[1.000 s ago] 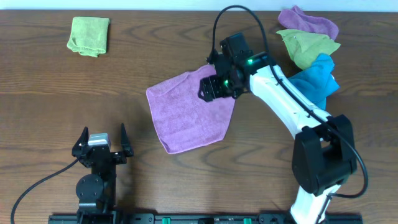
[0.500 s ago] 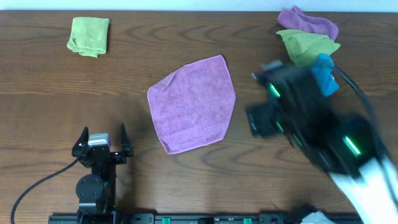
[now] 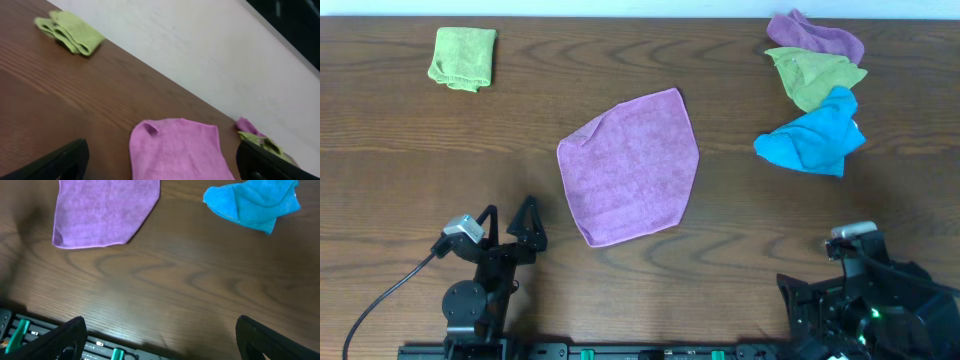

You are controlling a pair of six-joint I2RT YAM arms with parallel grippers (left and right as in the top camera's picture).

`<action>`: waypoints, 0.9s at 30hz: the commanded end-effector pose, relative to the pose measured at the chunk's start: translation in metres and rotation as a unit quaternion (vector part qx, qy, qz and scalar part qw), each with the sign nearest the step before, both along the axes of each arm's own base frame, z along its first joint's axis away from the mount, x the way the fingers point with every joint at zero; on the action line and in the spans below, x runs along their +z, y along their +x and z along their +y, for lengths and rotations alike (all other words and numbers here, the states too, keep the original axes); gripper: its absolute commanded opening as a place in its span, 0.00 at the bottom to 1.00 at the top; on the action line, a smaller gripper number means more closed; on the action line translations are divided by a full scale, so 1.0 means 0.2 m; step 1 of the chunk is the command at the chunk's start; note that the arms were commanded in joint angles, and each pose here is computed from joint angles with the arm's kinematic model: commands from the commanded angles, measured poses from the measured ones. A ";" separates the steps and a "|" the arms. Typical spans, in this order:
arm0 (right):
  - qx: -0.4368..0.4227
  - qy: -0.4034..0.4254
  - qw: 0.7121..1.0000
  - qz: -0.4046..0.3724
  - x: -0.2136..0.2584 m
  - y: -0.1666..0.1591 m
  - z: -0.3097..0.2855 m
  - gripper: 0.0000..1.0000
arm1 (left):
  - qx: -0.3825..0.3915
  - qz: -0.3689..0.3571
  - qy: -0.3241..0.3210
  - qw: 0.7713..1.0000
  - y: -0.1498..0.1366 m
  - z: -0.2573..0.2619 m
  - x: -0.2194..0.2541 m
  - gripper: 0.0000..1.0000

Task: Fold the cloth
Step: 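Move the left gripper to the purple cloth's top left corner and grasp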

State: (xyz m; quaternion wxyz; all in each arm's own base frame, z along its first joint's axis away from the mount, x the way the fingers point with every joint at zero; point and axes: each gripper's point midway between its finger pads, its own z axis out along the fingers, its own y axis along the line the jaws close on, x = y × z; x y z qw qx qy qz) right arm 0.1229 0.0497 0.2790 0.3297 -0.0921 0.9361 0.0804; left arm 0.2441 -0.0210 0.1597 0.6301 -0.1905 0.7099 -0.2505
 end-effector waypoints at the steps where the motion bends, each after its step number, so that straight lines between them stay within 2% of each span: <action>1: -0.018 -0.012 1.000 -0.001 -0.01 0.03 -0.01 0.96 | -0.047 0.015 -0.018 0.999 -0.01 -0.08 -0.05 0.95; 3: -0.024 -0.020 1.000 -0.004 -0.01 0.04 -0.03 0.96 | -0.062 0.011 -0.036 0.997 -0.02 -0.11 -0.04 0.95; 5: -0.032 -0.027 0.999 -0.011 0.00 0.06 -0.04 0.98 | -0.131 -0.035 0.000 0.991 -0.05 -0.22 0.06 0.96; 7: -0.039 -0.031 0.999 -0.023 0.02 0.08 -0.05 0.99 | -0.163 -0.063 0.001 0.985 -0.08 -0.27 0.15 0.96; 12: -0.032 -0.030 0.997 -0.064 0.08 0.17 -0.02 0.99 | -0.153 -0.066 0.044 0.985 -0.07 -0.25 0.35 0.96; 16: -0.029 -0.031 0.997 -0.065 0.09 0.22 0.02 0.99 | -0.156 0.005 0.103 0.982 0.04 -0.24 0.40 0.96; 20: -0.029 -0.031 0.997 -0.067 0.09 0.27 0.05 0.99 | -0.179 0.091 0.155 0.967 0.18 -0.24 0.42 0.96; 24: -0.033 -0.021 0.996 -0.086 0.13 0.31 0.08 0.99 | -0.186 0.191 0.236 0.934 0.33 -0.23 0.41 0.96; 25: -0.042 -0.020 0.994 -0.094 0.15 0.33 0.07 0.99 | -0.184 0.229 0.278 0.914 0.38 -0.23 0.39 0.96; 27: -0.051 -0.019 0.993 -0.102 0.16 0.35 0.06 0.99 | -0.165 0.269 0.330 0.890 0.47 -0.22 0.36 0.96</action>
